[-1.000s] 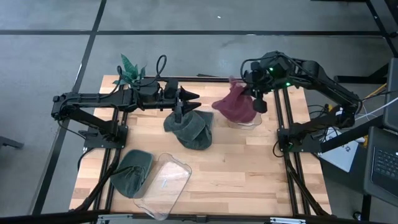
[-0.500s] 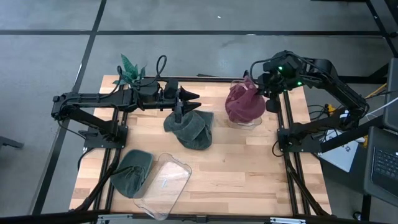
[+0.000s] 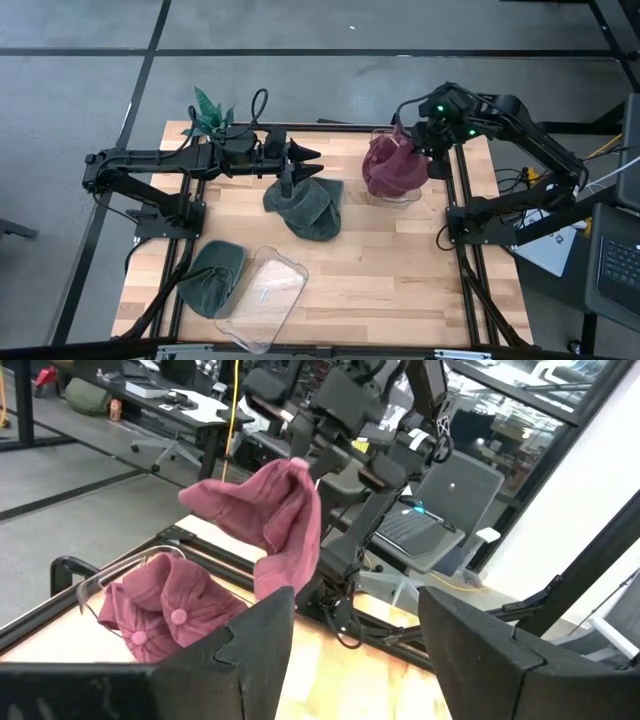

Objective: Pick & Place hat
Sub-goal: Put the red cap into the top transparent bin

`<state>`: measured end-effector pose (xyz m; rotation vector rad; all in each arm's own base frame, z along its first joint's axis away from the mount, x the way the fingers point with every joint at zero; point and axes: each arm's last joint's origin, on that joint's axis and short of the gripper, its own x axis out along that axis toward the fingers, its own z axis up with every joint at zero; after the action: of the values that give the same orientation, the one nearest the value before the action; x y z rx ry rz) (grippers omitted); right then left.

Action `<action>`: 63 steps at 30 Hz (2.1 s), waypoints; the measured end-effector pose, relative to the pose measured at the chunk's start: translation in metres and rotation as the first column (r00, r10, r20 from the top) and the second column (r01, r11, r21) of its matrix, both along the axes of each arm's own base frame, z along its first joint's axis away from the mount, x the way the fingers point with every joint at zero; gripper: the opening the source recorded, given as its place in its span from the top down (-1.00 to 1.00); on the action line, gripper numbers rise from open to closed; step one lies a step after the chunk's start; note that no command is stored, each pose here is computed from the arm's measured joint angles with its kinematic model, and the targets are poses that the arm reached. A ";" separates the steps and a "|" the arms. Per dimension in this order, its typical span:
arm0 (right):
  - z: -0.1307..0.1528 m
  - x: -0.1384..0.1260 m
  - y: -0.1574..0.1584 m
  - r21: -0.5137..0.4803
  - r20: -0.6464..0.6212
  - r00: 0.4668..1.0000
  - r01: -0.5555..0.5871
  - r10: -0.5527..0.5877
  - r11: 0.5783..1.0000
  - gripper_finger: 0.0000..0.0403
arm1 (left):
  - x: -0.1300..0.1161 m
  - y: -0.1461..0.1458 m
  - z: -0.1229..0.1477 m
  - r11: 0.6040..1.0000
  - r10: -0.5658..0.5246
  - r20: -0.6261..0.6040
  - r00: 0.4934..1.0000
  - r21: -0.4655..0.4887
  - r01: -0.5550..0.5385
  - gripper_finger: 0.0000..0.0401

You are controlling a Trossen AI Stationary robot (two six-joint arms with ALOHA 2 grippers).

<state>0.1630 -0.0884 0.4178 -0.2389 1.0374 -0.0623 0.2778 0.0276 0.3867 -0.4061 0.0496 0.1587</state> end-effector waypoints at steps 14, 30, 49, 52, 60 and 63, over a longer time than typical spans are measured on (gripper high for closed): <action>-0.042 0.003 -0.027 0.029 -0.029 0.995 -0.094 0.095 0.995 0.93 | 0.000 0.000 0.000 1.000 0.011 0.000 1.000 -0.002 -0.011 -0.05; -0.072 0.016 -0.047 0.018 0.102 0.989 -0.113 0.111 0.993 0.93 | 0.000 0.002 0.000 0.998 0.063 0.003 0.998 -0.025 -0.063 -0.05; -0.078 -0.033 -0.038 0.058 0.324 0.944 0.053 -0.069 0.997 0.93 | 0.000 0.002 0.000 0.998 0.062 0.003 0.998 -0.024 -0.062 -0.05; -0.089 -0.036 -0.034 0.045 0.369 0.927 0.062 -0.074 0.997 0.93 | 0.000 0.002 0.000 0.998 0.063 0.004 0.998 -0.027 -0.063 -0.05; -0.120 -0.045 -0.025 0.020 0.380 0.922 0.078 -0.080 0.997 0.93 | 0.000 0.002 0.000 0.997 0.065 0.007 0.998 -0.050 -0.064 -0.05; -0.131 -0.048 -0.024 0.009 0.344 0.932 0.116 -0.112 0.993 0.93 | 0.000 0.002 0.000 0.995 0.068 0.010 0.998 -0.069 -0.067 -0.05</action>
<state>0.1151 -0.1125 0.2867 -0.1697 0.7008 -0.2081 0.2775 0.0293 0.3865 -0.4777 0.0298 0.2213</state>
